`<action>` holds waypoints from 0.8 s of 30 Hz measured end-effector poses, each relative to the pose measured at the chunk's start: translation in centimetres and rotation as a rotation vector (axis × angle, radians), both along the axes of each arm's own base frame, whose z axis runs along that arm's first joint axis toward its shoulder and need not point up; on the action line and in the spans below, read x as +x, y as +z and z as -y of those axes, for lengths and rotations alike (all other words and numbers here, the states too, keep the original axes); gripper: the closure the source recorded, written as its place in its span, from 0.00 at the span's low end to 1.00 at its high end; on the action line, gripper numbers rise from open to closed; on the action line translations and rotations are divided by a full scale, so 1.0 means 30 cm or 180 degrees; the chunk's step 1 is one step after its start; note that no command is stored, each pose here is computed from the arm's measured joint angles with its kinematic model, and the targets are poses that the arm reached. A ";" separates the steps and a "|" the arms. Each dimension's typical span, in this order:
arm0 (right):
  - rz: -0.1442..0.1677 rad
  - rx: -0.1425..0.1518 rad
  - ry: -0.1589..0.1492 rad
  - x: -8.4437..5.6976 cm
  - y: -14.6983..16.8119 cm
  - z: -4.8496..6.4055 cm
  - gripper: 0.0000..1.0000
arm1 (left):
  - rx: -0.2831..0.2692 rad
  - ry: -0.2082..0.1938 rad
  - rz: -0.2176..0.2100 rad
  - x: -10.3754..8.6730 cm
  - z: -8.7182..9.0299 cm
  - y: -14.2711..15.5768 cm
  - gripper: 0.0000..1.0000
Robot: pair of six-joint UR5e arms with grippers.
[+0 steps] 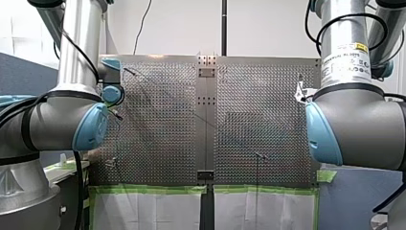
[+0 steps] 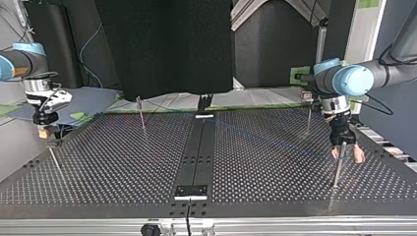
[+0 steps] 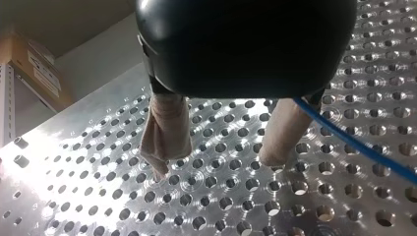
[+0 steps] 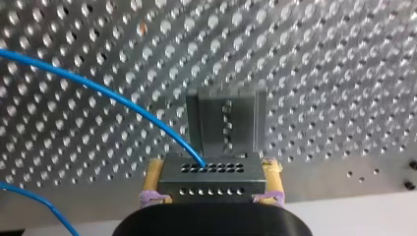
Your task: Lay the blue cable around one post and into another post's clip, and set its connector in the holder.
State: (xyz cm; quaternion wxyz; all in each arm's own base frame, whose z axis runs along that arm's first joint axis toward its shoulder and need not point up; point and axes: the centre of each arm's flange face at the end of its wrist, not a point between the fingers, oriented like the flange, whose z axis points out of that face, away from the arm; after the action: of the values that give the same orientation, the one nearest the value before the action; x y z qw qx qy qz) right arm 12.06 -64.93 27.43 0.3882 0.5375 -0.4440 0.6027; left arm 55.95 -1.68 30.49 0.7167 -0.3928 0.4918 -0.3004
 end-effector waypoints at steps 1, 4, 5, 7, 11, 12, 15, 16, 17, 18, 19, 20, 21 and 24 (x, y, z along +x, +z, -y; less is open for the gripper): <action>0.0008 0.0003 0.0026 0.004 0.000 -0.001 1.00 | 0.0000 0.0000 0.0000 0.000 0.000 0.000 0.00; 0.0022 0.0011 0.0117 0.017 -0.001 -0.005 1.00 | -0.0001 0.0000 -0.0003 0.000 0.000 -0.001 0.00; 0.0026 0.0014 0.0151 0.023 -0.001 -0.006 1.00 | -0.0001 0.0000 -0.0004 0.000 0.000 -0.001 0.00; 0.0037 0.0022 0.0199 0.029 0.000 -0.009 1.00 | -0.0001 0.0000 -0.0004 0.000 0.000 -0.001 0.00; 0.0091 0.0052 0.0309 0.041 0.001 -0.013 1.00 | 0.0000 0.0000 -0.0005 0.000 0.000 -0.001 0.00; 0.0107 0.0057 0.0332 0.043 0.001 -0.013 1.00 | 0.0000 0.0000 -0.0005 0.000 0.000 -0.001 0.00; 0.0179 0.0078 0.0399 0.046 0.004 -0.014 1.00 | 0.0001 -0.0002 -0.0002 0.000 0.000 0.000 0.00; 0.0199 0.0085 0.0409 0.046 0.006 -0.013 1.00 | 0.0001 -0.0003 -0.0002 0.000 0.000 0.000 0.00; 0.0219 0.0092 0.0417 0.045 0.007 -0.013 1.00 | 0.0001 -0.0003 -0.0001 0.000 0.000 0.000 0.00; 0.0232 0.0095 0.0420 0.044 0.009 -0.012 1.00 | 0.0001 -0.0004 -0.0001 0.000 0.000 0.000 0.00; 0.0243 0.0097 0.0421 0.042 0.010 -0.011 1.00 | 0.0001 -0.0004 -0.0001 0.000 0.000 0.000 0.00; 0.0258 0.0099 0.0422 0.041 0.011 -0.010 1.00 | 0.0001 -0.0004 0.0000 0.000 0.000 0.000 0.00; 0.0270 0.0099 0.0422 0.040 0.011 -0.010 1.00 | 0.0001 -0.0005 0.0000 0.000 0.000 0.000 0.00; 0.0311 0.0094 0.0415 0.034 0.014 -0.006 1.00 | 0.0002 -0.0005 -0.0001 0.000 0.000 0.000 0.00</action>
State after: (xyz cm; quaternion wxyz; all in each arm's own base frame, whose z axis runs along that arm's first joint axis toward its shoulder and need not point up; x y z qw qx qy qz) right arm 13.07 -64.75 27.85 0.3180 0.5409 -0.4353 0.6456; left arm 55.95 -1.69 30.49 0.7165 -0.3922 0.4924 -0.3006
